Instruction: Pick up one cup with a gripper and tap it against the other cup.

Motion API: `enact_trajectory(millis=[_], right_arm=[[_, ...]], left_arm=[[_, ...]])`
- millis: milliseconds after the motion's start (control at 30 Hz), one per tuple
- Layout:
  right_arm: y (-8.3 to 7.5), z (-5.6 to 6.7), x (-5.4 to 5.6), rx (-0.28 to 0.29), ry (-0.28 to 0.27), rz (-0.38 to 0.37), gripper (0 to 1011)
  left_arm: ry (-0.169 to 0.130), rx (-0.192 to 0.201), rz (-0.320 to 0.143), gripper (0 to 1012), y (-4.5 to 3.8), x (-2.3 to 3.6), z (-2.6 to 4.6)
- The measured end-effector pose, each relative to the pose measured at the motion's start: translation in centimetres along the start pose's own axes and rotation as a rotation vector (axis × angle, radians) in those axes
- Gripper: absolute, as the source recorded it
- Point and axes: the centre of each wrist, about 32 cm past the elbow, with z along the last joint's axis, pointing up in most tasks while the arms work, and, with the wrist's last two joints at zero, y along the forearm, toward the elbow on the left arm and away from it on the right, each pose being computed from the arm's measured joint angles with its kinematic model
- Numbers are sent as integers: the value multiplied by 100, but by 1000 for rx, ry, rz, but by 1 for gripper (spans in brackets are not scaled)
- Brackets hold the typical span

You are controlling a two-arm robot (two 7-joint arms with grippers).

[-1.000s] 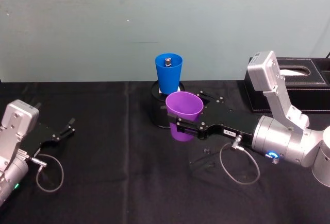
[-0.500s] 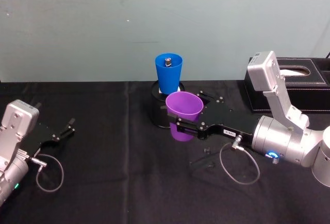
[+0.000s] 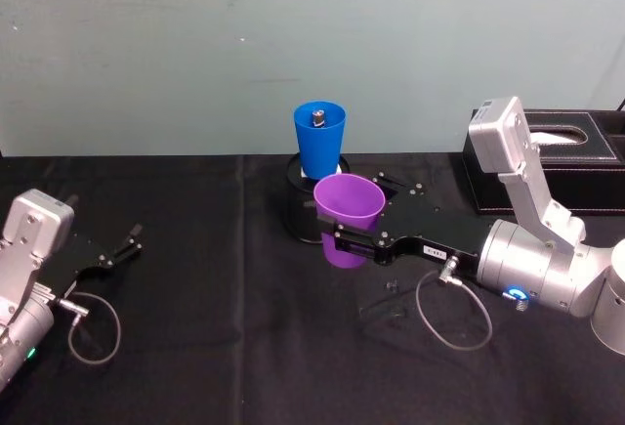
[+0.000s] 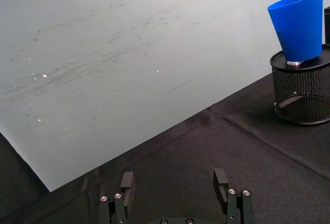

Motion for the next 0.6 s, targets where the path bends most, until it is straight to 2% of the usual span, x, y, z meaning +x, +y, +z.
enact_trajectory(millis=[300,600], right_arm=[[69,26,30,-6,9,12,739],[294,-10,124,-33,55,-21,741]], left_arm=[[0,0,0,1000,0,0,0],[0,0,0,1000,0,0,0]])
